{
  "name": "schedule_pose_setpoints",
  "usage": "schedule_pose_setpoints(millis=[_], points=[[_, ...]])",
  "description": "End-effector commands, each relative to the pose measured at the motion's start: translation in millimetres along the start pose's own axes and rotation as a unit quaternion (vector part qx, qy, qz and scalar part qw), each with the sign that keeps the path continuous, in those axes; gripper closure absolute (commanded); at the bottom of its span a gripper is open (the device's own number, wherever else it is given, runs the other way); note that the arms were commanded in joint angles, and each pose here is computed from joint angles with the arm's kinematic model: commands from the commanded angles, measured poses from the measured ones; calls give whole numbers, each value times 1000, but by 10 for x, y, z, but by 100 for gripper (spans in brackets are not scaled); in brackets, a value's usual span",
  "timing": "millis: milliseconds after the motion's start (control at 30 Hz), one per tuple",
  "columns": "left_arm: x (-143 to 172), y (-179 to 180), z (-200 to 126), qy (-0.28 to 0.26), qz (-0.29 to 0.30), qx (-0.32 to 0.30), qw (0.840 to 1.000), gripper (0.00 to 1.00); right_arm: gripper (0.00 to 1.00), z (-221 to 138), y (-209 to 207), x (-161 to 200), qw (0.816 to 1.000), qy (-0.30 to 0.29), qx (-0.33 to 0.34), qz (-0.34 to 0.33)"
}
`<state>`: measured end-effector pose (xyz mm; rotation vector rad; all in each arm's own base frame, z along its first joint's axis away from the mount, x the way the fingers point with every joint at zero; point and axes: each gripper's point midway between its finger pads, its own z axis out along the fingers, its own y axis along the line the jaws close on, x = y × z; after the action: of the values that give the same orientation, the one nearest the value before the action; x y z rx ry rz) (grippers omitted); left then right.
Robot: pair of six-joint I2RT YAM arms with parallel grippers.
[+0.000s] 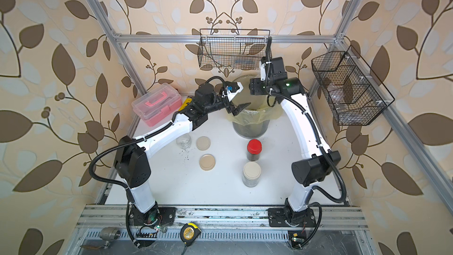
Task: Empty moldy tea leaves from jars
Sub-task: Pour the moldy tea leaves from the jar into the trash bin.
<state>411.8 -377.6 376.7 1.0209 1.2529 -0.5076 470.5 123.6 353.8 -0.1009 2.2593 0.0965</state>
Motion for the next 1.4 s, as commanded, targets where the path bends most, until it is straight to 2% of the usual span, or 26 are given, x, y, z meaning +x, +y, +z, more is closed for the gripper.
schedule_pose_setpoints(millis=[0,100,300,367,400,467,500,533,567,633,667,733,833,1033,1200,1367], points=[[-670,200,-410,-76,34,-58,995,1,77,86,-160,183,993,50,85,-59],[-640,197,-545,-70,28,-74,994,1,77,115,-81,143,995,45,71,-60],[-657,163,-661,-63,31,-75,995,1,77,66,-170,88,981,43,156,-108],[-661,155,-668,-64,32,-74,995,1,77,29,-150,63,981,37,156,-111],[-663,153,-670,-64,33,-73,995,1,77,30,-100,61,985,36,130,-104],[-653,146,-666,-64,32,-72,995,1,77,60,115,70,998,36,11,-55],[-651,142,-667,-64,32,-71,995,1,77,72,200,72,998,35,-45,-28],[-661,144,-671,-65,31,-71,995,1,80,80,210,64,997,29,-71,-1],[-664,140,-674,-66,31,-70,995,1,81,96,126,77,999,26,-37,-2],[-658,123,-674,-66,31,-66,995,1,81,94,-24,116,996,31,65,-58],[-658,117,-673,-66,33,-65,995,1,81,106,-38,142,994,42,79,-69],[-657,96,-669,-67,41,-59,995,1,80,137,60,173,997,56,27,-48],[-654,43,-651,-73,55,-46,995,1,79,66,291,61,996,23,-87,5],[-660,-14,-635,-82,67,-31,994,1,78,-105,318,-83,988,-14,-146,49],[-725,-12,-557,-94,82,-22,992,1,77,-426,427,-236,968,-66,-223,93],[-861,11,-407,-117,101,-3,988,1,77,-817,460,-326,933,-120,-307,145]])
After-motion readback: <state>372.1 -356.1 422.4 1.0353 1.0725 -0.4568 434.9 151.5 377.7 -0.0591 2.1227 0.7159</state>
